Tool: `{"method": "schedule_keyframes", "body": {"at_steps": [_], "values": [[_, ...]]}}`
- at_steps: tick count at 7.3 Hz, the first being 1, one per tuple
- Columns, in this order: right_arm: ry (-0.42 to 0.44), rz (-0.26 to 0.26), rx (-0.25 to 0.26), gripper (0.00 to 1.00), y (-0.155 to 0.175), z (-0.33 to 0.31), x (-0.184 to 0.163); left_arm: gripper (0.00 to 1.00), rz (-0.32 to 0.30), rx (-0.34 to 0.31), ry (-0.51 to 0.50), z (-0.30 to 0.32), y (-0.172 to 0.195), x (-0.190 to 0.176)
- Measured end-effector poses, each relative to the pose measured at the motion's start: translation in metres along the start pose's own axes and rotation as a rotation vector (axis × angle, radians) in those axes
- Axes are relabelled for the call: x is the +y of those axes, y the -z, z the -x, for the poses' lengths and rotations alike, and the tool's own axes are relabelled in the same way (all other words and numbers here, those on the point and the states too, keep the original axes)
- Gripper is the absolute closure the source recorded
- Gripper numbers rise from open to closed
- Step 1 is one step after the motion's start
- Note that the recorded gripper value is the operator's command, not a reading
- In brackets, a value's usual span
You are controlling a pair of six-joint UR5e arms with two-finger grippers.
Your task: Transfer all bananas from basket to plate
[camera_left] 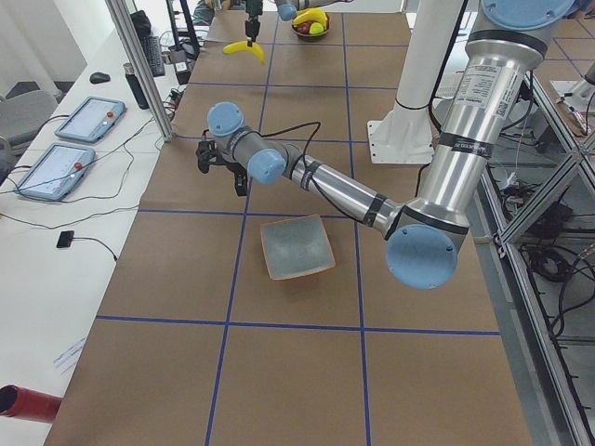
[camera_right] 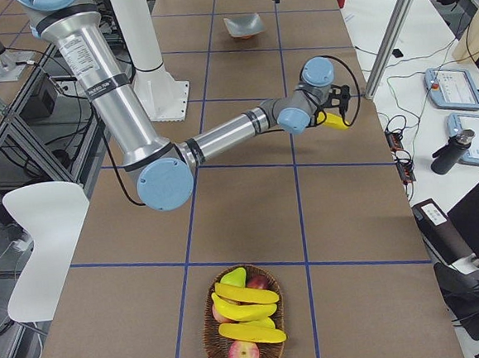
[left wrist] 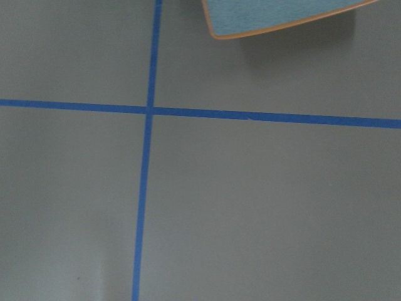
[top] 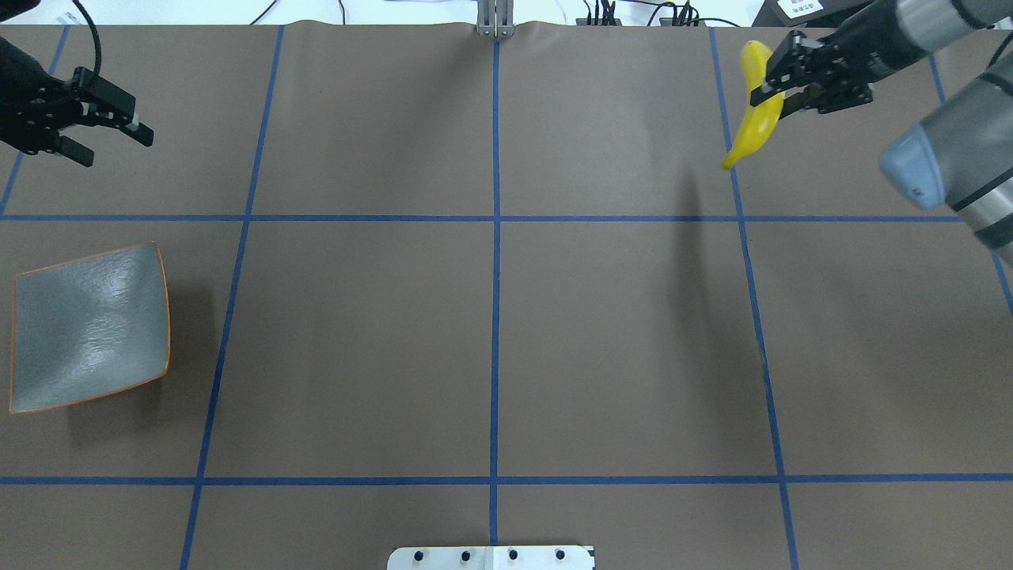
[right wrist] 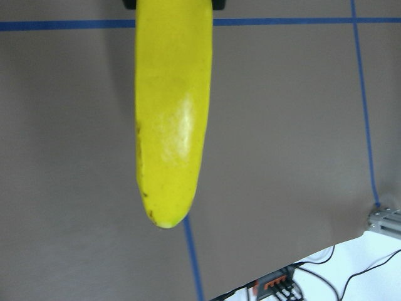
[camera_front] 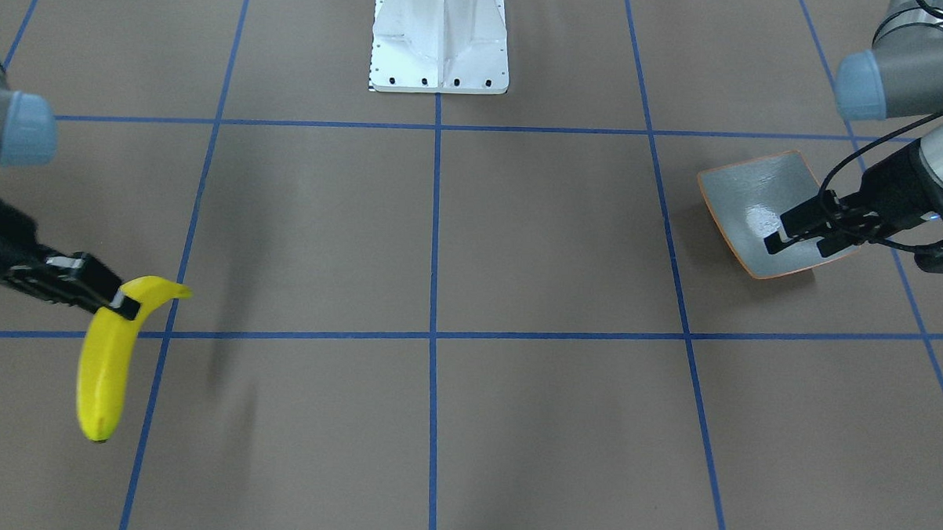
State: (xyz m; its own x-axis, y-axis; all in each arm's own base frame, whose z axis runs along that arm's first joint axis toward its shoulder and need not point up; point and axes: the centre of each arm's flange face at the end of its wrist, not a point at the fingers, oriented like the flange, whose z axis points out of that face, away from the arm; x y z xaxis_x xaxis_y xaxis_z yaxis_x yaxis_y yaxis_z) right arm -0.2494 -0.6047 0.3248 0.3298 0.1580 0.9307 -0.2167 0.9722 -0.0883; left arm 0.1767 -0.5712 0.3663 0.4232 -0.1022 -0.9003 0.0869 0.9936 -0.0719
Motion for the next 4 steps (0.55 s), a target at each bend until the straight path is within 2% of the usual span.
{"method": "schedule_keyframes", "body": {"at_steps": [2, 4], "values": [[-0.010, -0.012, -0.093, 1.00, -0.054, 0.085, 0.072, 0.00, -0.007, 0.083, 0.025, -0.036, -0.015, 0.005], [-0.048, -0.049, -0.218, 1.00, -0.097, 0.144, 0.141, 0.00, 0.004, 0.165, 0.014, -0.075, -0.039, 0.013]]}}
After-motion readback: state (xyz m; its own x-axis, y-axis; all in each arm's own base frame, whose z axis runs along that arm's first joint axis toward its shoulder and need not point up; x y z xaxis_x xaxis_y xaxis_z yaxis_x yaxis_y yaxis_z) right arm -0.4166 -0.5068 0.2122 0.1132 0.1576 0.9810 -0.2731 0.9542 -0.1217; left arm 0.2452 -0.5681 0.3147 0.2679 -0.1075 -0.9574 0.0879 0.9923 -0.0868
